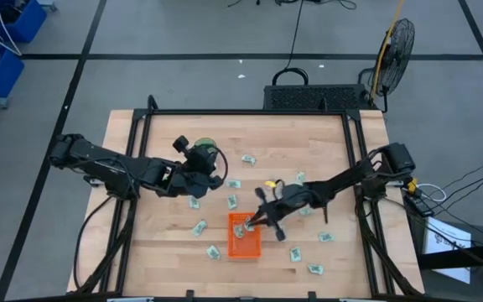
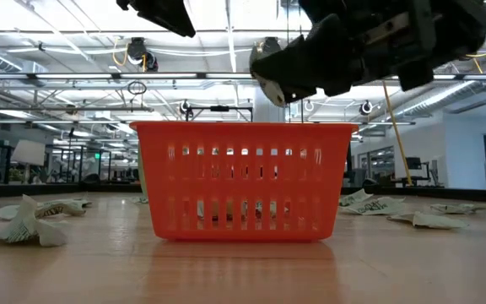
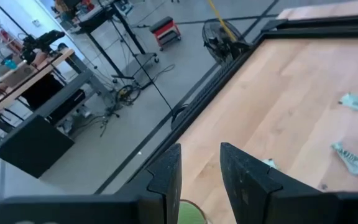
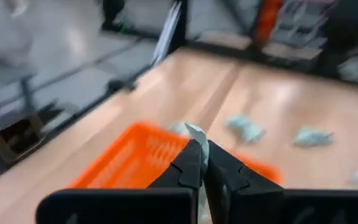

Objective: Pick and place Stevia / Truvia into bins
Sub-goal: Put the stevia packet into the orange basket

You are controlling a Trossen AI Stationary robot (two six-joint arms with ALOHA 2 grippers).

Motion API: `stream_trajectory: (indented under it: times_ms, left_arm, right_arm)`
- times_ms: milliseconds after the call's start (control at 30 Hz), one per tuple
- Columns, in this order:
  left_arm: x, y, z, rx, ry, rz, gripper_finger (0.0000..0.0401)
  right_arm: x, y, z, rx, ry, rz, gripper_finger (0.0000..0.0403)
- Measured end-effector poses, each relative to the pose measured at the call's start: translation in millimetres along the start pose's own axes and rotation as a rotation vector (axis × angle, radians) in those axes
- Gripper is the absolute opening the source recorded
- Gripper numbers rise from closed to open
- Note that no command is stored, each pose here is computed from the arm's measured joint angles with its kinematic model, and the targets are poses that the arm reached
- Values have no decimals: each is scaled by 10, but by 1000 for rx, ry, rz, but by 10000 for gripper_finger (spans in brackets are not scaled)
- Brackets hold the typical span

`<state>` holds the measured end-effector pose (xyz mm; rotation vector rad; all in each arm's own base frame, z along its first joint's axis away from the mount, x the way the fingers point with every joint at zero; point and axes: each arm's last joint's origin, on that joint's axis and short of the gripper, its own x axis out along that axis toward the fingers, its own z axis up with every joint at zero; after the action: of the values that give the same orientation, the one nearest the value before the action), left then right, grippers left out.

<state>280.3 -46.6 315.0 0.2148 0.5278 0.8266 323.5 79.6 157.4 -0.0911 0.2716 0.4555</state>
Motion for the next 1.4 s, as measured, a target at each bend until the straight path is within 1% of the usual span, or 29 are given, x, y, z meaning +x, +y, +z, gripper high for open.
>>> stream_trajectory:
  times_ms: [67, 133, 233, 333, 467, 533, 633, 733, 867, 1000, 1067, 1133, 1167, 1233, 1267, 1400]
  left_arm:
    - [-11, -6, -11, 14, 4, -3, 118]
    - [-19, -8, -20, 23, 8, -5, 118]
    - [-26, -11, -40, 23, 22, -17, 118]
    - [-26, -7, -56, 13, 35, -22, 118]
    - [-44, -14, -75, 10, 43, -27, 118]
    - [-45, -13, -85, 14, 53, -34, 118]
    - [-45, -13, -98, 16, 67, -48, 118]
    - [-45, -10, -105, 14, 71, -46, 118]
    - [-45, -11, -104, 11, 71, -46, 118]
    - [-45, -11, -104, 3, 71, -46, 118]
    - [-45, -11, -104, -14, 71, -46, 118]
    - [-45, -12, -100, -25, 69, -46, 118]
    - [-45, -14, -97, -27, 67, -47, 118]
    - [-35, -10, -89, -27, 64, -45, 118]
    - [-25, -5, -85, -25, 64, -43, 118]
    - [19, 22, -75, -24, 67, -28, 118]
  right_arm:
    - [42, 4, -10, -17, 89, 56, 6]
    - [60, 8, -20, -74, 142, 90, 13]
    - [76, 0, 27, -106, 123, 89, 33]
    - [79, -4, 62, -80, 92, 82, 59]
    - [67, 55, 82, -34, 105, 97, 89]
    - [24, 145, 115, -20, 138, 145, 97]
    - [-117, 343, 169, 4, 249, 231, 102]
    - [-328, 535, 294, 94, 334, 272, 102]
    - [-584, 816, 429, 277, 429, 262, 102]
    - [-708, 1142, 379, 447, 573, 268, 103]
    - [-740, 1277, 305, 519, 667, 258, 103]
    - [-770, 1394, 194, 581, 786, 225, 103]
    - [-791, 1443, 134, 600, 846, 204, 103]
    - [-792, 1529, 63, 613, 902, 192, 103]
    - [-783, 1568, 40, 608, 910, 191, 103]
    - [-717, 1641, -63, 580, 914, 127, 103]
